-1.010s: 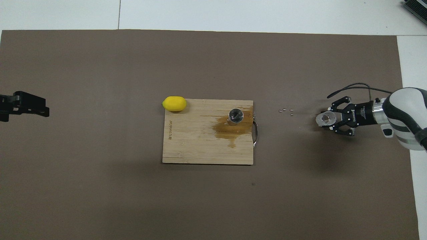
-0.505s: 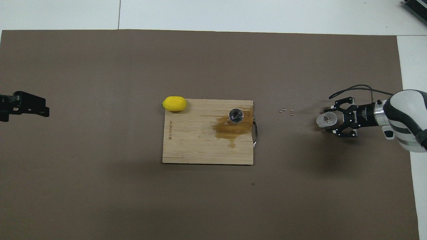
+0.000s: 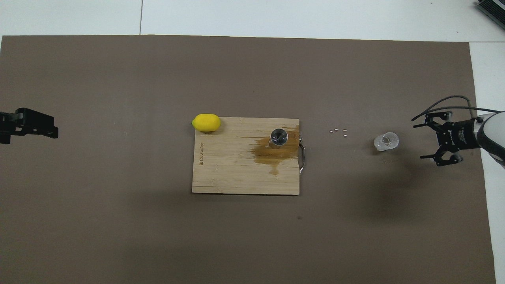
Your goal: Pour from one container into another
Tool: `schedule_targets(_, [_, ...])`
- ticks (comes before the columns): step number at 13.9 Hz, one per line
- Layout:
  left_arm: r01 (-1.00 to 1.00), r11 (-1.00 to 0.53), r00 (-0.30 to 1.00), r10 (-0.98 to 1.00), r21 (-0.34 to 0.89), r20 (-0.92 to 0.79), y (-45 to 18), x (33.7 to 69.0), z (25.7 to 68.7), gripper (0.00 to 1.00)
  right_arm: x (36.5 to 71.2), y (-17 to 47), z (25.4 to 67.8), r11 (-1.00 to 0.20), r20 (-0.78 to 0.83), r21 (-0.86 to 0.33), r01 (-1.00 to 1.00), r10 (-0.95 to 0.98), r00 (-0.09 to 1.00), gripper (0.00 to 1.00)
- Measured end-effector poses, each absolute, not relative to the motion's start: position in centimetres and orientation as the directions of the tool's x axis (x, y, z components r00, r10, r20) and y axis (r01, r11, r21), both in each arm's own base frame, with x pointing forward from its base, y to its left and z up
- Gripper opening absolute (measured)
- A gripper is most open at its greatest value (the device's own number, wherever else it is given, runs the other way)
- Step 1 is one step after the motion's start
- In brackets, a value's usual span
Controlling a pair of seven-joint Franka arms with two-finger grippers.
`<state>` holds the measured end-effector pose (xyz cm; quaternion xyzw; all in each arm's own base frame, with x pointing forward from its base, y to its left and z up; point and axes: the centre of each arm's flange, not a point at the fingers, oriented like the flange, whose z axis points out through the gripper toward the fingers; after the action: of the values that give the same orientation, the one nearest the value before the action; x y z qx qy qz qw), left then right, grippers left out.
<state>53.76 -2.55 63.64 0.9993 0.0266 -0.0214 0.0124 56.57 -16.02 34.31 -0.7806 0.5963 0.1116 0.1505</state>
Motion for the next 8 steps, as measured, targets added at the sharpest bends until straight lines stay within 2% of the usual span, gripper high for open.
schedule_targets(4, [0.054, -0.998, 0.998, 0.053, 0.024, -0.043, -2.5, 53.8, 63.6, 1.00, 57.4, -10.3, 37.9, -0.533, -0.258, -0.158, -0.831, -0.791, 0.555, 1.00])
schedule_targets(8, [0.054, -0.998, 0.998, 0.053, 0.024, -0.043, -2.5, 53.8, 63.6, 1.00, 57.2, -3.2, 39.1, -0.813, -0.166, -0.038, -0.581, -0.568, 0.806, 1.00])
